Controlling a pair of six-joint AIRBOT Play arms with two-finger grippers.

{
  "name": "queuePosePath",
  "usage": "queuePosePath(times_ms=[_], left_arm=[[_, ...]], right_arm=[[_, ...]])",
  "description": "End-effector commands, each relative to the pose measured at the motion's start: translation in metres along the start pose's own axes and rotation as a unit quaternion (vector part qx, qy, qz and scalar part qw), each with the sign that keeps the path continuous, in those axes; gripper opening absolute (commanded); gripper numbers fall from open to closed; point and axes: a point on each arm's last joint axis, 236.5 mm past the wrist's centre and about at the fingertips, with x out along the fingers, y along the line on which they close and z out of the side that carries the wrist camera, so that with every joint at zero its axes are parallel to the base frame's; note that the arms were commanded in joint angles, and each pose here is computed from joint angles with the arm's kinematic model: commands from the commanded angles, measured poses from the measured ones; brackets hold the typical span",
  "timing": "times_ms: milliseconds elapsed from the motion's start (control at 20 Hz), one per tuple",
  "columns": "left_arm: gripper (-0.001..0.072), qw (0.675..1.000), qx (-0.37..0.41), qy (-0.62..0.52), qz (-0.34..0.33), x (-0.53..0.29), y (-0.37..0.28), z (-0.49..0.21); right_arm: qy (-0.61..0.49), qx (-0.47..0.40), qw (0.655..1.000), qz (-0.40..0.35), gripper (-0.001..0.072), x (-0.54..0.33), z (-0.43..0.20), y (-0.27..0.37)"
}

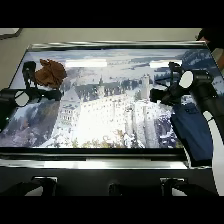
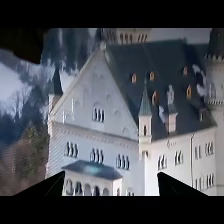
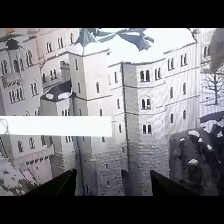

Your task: Fold the shirts.

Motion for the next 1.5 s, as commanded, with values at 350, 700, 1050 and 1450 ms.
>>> queuePosePath(times_ms=[350, 700, 1050, 1450], left_arm=[[0.072, 0.915, -0.404, -0.002, -0.001, 0.139, 0.147, 0.076], [0.072, 0.842, -0.538, 0.006, -0.04, 0.205, 0.189, 0.045], [0.0717, 0.847, -0.521, -0.089, -0.06, 0.236, 0.177, 0.074], [0.0029, 0.873, -0.472, -0.058, -0.11, 0.209, 0.148, 0.087]], right_arm=[[-0.044, 0.015, 0.999, 0.013, 0.0548, -0.001, 0.021, 0.006], [-0.047, 0.035, 0.998, 0.024, 0.0548, -0.001, 0.022, 0.011], [-0.043, 0.036, 0.998, 0.025, 0.0548, -0.001, 0.021, 0.011], [-0.027, 0.014, 1.0, 0.004, 0.0549, -0.003, 0.013, 0.002]])
